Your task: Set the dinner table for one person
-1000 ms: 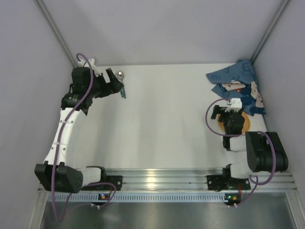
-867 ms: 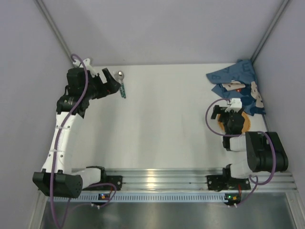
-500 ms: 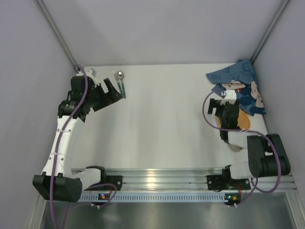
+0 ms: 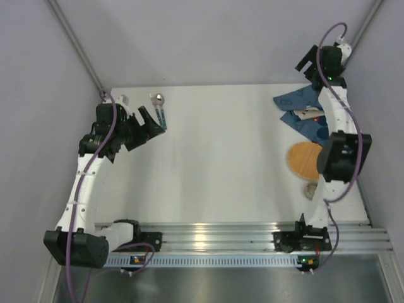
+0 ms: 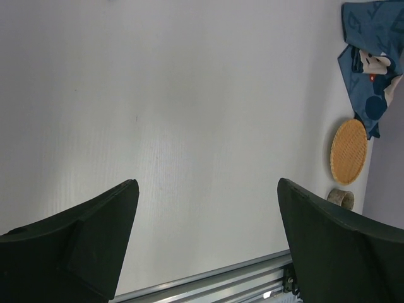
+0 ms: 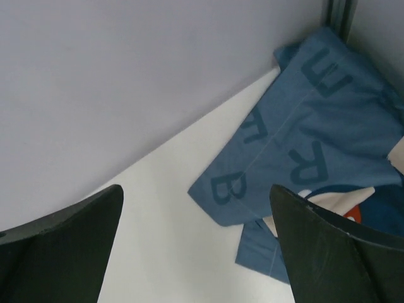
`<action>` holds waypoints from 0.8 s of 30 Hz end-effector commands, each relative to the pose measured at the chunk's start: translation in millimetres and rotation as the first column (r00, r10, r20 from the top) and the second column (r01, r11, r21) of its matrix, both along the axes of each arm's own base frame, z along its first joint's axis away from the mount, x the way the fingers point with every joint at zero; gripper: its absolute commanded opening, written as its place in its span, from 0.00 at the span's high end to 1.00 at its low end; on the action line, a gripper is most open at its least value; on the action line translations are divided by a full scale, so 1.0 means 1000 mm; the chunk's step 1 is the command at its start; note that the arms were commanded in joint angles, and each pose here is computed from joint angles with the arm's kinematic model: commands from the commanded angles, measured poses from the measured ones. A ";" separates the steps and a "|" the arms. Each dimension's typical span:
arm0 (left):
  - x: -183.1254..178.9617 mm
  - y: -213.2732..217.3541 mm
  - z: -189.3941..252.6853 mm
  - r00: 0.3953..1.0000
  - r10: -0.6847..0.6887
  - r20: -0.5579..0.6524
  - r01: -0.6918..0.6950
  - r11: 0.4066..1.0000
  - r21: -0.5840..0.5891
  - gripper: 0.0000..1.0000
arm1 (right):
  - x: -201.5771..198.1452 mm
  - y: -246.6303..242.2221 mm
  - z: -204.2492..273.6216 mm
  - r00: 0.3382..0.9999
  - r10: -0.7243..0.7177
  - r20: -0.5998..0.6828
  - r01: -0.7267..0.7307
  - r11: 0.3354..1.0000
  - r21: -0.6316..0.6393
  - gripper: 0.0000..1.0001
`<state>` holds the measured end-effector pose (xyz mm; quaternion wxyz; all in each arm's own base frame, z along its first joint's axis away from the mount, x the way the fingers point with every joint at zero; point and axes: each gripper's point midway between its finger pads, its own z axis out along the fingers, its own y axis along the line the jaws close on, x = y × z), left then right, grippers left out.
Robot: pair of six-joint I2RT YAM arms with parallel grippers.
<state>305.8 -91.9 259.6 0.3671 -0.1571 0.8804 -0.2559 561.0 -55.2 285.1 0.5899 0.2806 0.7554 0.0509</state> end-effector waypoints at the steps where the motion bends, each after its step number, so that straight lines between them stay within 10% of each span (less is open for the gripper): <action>1: 0.006 0.000 0.018 0.998 0.021 0.065 -0.020 1.000 -0.024 0.04 | -0.047 0.013 -0.145 0.755 0.047 -0.654 -0.003 0.998 0.069 0.00; 24: -0.016 0.011 -0.013 1.000 0.015 -0.010 -0.014 0.998 0.066 0.06 | -0.041 0.070 -0.268 0.574 0.118 -0.810 -0.043 0.993 0.114 0.07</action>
